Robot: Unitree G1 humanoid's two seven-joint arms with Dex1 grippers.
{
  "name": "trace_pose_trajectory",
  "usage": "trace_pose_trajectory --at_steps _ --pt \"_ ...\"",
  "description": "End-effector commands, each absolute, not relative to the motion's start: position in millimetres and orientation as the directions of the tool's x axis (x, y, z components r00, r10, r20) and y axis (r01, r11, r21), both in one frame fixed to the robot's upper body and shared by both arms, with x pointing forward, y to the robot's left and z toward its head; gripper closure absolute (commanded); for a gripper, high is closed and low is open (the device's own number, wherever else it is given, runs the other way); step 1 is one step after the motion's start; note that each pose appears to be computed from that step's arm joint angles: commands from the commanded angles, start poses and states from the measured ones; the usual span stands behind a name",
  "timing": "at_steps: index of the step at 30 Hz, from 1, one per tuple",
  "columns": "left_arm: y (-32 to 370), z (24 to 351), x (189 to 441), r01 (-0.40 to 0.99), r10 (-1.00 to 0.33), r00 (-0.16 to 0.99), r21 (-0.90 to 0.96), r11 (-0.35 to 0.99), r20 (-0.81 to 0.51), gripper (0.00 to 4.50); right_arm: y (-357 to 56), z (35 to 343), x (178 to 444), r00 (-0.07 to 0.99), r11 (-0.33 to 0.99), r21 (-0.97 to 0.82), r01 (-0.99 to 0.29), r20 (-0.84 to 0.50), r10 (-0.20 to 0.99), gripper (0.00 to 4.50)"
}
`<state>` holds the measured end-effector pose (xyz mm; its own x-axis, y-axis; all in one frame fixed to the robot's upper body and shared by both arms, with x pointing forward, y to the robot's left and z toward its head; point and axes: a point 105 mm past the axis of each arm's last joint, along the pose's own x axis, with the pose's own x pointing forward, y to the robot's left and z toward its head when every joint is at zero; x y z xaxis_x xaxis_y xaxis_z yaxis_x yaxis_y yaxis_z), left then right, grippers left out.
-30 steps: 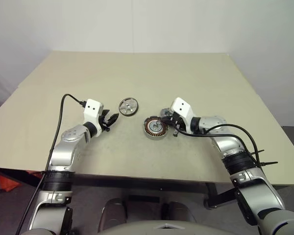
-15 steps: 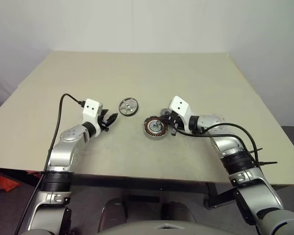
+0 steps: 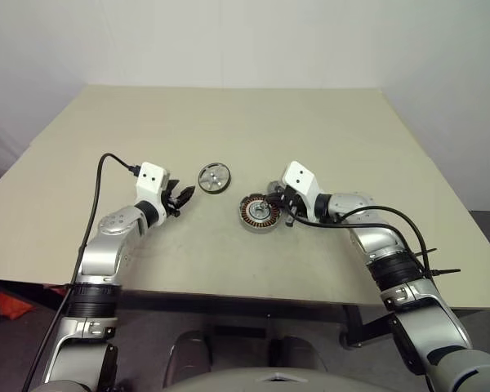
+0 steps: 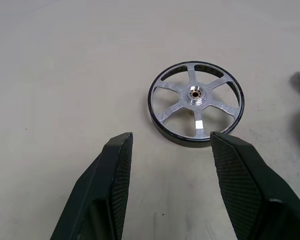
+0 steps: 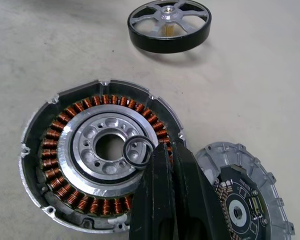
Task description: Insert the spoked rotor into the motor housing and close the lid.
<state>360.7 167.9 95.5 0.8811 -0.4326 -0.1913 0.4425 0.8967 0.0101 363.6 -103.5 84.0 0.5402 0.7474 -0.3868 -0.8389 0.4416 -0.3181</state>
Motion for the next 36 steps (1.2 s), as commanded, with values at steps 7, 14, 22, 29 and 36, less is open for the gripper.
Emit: trace_pose_trajectory --at_steps 7,14,22,29,36 --pt "172 112 364 0.437 -0.428 0.893 0.039 0.899 -0.137 1.89 -99 102 372 0.554 0.429 -0.376 -0.821 -0.344 0.758 4.36" --pt "174 114 365 0.434 -0.425 0.895 0.047 0.9 -0.134 1.89 -96 98 367 0.543 0.422 -0.368 -0.829 -0.345 0.765 4.36" --pt "178 115 366 0.426 -0.417 0.899 0.052 0.903 -0.132 1.89 -94 94 364 0.535 0.417 -0.361 -0.834 -0.35 0.769 4.36" --pt "182 116 367 0.417 -0.407 0.904 0.057 0.907 -0.13 1.89 -93 94 363 0.533 0.415 -0.359 -0.836 -0.346 0.773 4.36" --pt "190 120 372 0.405 -0.395 0.91 0.07 0.911 -0.126 1.89 -94 95 362 0.532 0.413 -0.363 -0.835 -0.342 0.774 4.36"
